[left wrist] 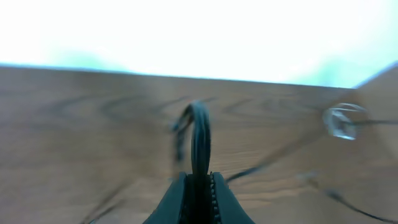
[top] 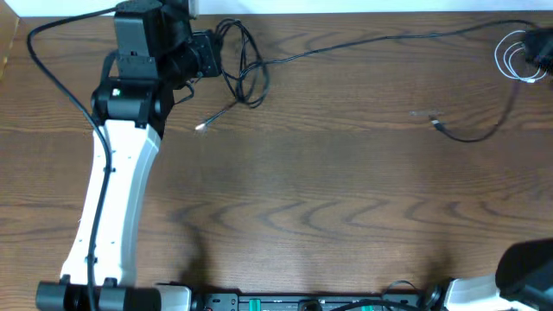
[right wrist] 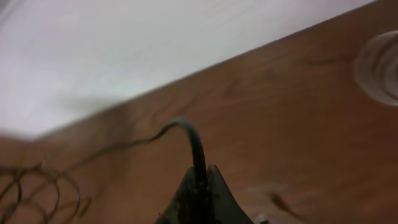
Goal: Untangle cables
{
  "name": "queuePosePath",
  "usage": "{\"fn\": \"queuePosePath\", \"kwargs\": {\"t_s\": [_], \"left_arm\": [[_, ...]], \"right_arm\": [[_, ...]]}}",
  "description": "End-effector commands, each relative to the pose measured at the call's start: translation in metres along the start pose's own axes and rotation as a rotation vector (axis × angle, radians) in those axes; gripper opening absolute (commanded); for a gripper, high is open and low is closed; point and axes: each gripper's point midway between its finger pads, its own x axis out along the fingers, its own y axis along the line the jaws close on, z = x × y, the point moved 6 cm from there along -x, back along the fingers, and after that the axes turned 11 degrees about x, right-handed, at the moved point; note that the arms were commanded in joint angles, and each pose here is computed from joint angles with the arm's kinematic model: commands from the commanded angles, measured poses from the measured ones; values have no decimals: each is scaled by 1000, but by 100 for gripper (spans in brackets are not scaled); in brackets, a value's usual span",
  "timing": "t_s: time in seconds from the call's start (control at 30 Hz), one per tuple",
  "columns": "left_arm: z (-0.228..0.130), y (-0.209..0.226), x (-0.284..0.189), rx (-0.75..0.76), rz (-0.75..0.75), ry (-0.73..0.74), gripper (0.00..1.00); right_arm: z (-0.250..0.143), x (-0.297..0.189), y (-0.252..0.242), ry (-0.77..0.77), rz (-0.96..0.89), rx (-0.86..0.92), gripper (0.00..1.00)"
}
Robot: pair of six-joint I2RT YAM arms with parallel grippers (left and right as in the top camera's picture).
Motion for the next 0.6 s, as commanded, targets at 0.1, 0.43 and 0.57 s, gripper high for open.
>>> {"fn": "queuePosePath", "kwargs": {"t_s": [0.1, 0.43, 0.57], "left_arm": [[24, -52, -27, 68, -225, -118, 7], [55, -65, -44, -100, -281, -254, 7], [56, -65, -45, -172, -292, -249, 8]], "right_arm": [[-36, 49, 43, 167, 145, -216, 74], [-77, 75, 97, 259, 254, -365, 99], [-95, 81, 123, 291, 325, -423, 99]]}}
